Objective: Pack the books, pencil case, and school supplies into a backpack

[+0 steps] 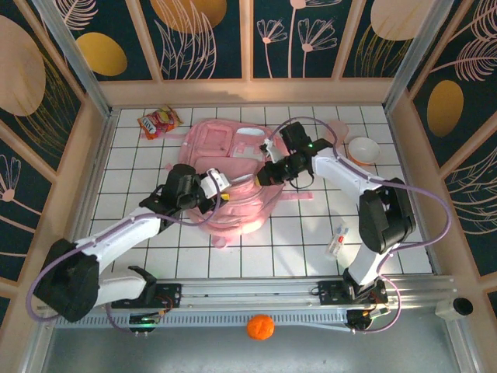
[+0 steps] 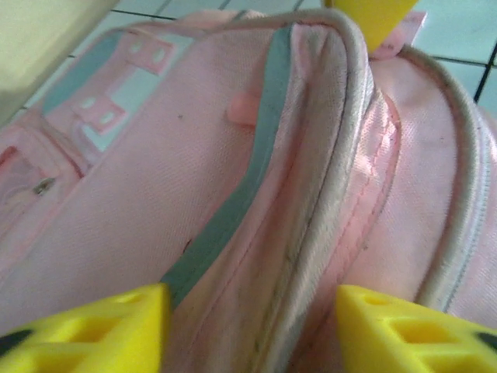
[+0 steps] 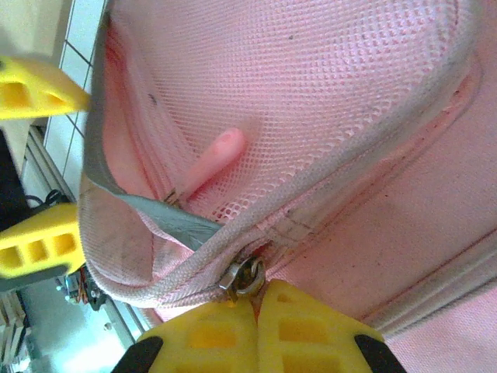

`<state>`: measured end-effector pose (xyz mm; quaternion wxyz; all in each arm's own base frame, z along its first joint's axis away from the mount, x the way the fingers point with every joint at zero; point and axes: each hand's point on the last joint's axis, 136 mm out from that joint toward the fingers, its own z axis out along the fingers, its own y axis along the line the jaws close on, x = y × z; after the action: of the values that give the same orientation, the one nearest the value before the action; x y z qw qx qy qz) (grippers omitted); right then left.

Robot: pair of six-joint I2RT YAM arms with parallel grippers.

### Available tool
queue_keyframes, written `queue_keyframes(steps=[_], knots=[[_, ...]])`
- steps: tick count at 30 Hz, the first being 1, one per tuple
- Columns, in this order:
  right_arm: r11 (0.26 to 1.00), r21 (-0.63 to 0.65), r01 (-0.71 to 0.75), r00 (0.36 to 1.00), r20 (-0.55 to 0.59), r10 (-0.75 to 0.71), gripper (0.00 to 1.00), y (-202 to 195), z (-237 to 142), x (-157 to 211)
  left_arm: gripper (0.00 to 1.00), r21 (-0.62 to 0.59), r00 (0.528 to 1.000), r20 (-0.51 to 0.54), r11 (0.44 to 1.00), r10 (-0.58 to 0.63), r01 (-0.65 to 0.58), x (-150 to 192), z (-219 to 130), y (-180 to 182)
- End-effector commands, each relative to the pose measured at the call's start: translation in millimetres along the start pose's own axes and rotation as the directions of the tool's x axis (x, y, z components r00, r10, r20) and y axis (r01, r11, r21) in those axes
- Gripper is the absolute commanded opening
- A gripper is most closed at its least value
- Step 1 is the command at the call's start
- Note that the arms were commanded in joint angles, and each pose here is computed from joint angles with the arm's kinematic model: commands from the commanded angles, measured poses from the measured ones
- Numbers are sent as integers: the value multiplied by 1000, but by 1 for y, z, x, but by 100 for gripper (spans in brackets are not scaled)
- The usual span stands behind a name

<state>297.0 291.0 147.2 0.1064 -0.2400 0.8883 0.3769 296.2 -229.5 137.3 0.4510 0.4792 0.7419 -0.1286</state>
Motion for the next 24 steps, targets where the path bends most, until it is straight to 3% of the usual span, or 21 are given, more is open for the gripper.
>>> queue_keyframes(steps=[1, 6, 8, 13, 19, 24], knots=[[997, -79, 19, 1000, 15, -17, 0, 29, -6, 1, 45, 27, 997, 68, 999, -32, 30, -27, 9, 6], [995, -95, 40, 999, 20, -38, 0, 44, -3, 1, 10, -6, 975, 159, 987, -157, 160, -47, 8, 19], [994, -102, 46, 999, 24, -44, 0, 54, -3, 0, 2, -22, 966, 173, 980, -190, 197, -50, 8, 24], [986, -133, 97, 995, 34, -93, 0, 88, 0, 7, 0, -123, 953, 190, 958, -234, 260, -50, 8, 45], [978, -170, 125, 990, 93, -110, 1, 91, -3, 9, 0, -83, 957, 221, 974, -189, 212, -62, 1, 38], [958, -273, 86, 988, 147, -47, 27, 66, -16, 6, 0, -43, 961, 235, 986, -148, 163, -61, -3, 26]])
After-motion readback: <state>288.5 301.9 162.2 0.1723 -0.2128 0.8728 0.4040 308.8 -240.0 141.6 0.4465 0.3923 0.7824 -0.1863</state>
